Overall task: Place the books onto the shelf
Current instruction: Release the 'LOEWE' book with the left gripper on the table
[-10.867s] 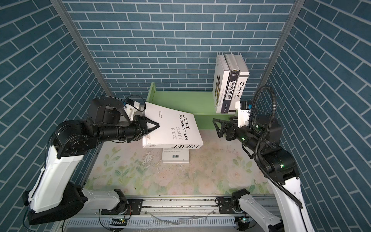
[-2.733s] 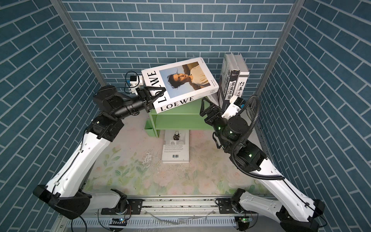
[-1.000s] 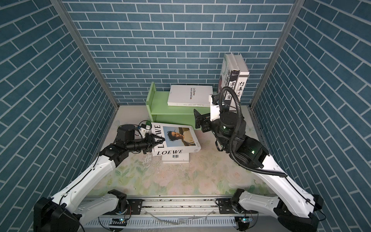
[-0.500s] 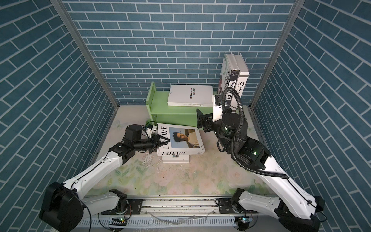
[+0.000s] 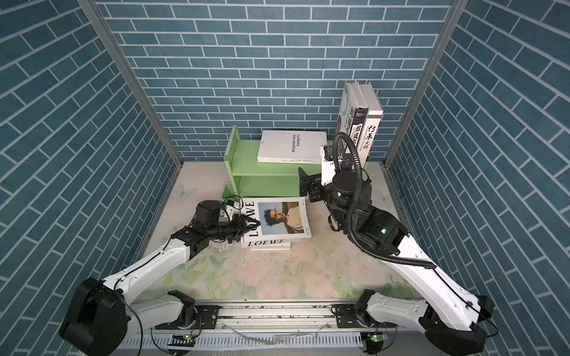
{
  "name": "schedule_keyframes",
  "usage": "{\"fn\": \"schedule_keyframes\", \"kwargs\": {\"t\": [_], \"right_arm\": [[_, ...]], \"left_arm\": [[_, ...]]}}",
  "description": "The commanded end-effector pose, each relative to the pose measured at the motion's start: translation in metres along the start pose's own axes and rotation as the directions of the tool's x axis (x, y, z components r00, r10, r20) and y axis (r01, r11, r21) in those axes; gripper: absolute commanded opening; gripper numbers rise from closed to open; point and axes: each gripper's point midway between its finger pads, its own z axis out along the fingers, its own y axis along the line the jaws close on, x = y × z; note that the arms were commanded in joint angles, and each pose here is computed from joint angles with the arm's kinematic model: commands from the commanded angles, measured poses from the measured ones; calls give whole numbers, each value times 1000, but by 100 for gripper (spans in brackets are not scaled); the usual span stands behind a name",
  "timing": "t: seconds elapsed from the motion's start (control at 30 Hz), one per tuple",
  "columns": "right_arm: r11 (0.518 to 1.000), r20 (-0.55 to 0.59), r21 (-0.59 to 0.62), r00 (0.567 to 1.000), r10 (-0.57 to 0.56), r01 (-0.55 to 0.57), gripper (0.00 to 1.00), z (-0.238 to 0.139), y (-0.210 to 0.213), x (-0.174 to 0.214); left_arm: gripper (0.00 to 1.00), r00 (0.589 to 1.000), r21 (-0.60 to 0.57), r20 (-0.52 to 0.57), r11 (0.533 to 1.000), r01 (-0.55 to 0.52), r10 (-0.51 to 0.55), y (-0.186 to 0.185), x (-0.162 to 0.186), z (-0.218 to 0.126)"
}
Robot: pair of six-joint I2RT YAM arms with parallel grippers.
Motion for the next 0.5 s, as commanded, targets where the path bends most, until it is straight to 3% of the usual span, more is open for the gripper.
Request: {"fn": "schedule_keyframes", "kwargs": {"t": [0.0,0.33,0.47], "right_arm": [[999,17,3,999,40,-40,96,-1,-1,-5],[999,10,28,999,42,-43,96,3,-3,-2],[999,-1,27,999,37,-37,96,9,1,0]], "left_arm": [[51,999,-123,-7,991,46,-48,27,6,-2],[56,993,-122,-81,990,70,-81,53,42,-9],[68,994,-148,-70,987,67,-78,58,39,-7]]}}
